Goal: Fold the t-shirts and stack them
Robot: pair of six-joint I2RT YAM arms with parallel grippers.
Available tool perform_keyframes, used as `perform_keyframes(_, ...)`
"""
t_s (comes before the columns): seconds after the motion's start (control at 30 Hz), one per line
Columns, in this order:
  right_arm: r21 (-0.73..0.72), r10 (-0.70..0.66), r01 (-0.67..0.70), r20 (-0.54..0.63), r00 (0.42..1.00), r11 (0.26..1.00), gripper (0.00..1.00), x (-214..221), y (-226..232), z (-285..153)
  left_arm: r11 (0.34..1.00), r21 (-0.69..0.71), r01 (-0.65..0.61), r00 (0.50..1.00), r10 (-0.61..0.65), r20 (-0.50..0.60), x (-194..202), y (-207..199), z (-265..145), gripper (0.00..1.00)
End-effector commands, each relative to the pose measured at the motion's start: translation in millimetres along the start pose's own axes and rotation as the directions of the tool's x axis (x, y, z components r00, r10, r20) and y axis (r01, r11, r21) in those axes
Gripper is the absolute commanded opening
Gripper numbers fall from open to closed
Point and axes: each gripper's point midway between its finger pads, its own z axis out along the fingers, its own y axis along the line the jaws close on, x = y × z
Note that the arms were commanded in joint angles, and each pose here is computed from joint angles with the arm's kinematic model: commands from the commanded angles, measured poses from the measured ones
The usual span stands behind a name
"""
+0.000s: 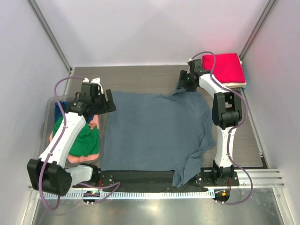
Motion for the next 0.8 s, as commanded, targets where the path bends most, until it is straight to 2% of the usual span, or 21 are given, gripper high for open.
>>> perform_keyframes(0.0,-0.076,0.029,-0.019,0.135,0.990,0.997,0.66,-52,24,-19,0.997,-0.042,-0.060,0.996,0.063,0.068,-6,12,-6,0.77)
perform_keyframes(0.23,-0.055,0.042,-0.036,0.105,0.994,0.998,0.65,-41,16,3,0.997,-0.020,-0.069,0.997,0.069,0.026,9,12,5,0.74)
perform_keyframes(0.47,0.017,0.027,-0.029,0.120,0.992,0.999,0.66,-39,0,-3,0.997,-0.022,-0.075,0.997,0.075,0.031,10,13,4,0.73)
perform_keyframes(0.77,0.001,0.032,-0.032,0.082,0.996,0.999,0.65,-25,-3,11,0.997,-0.016,-0.074,0.997,0.074,0.023,12,12,5,0.71)
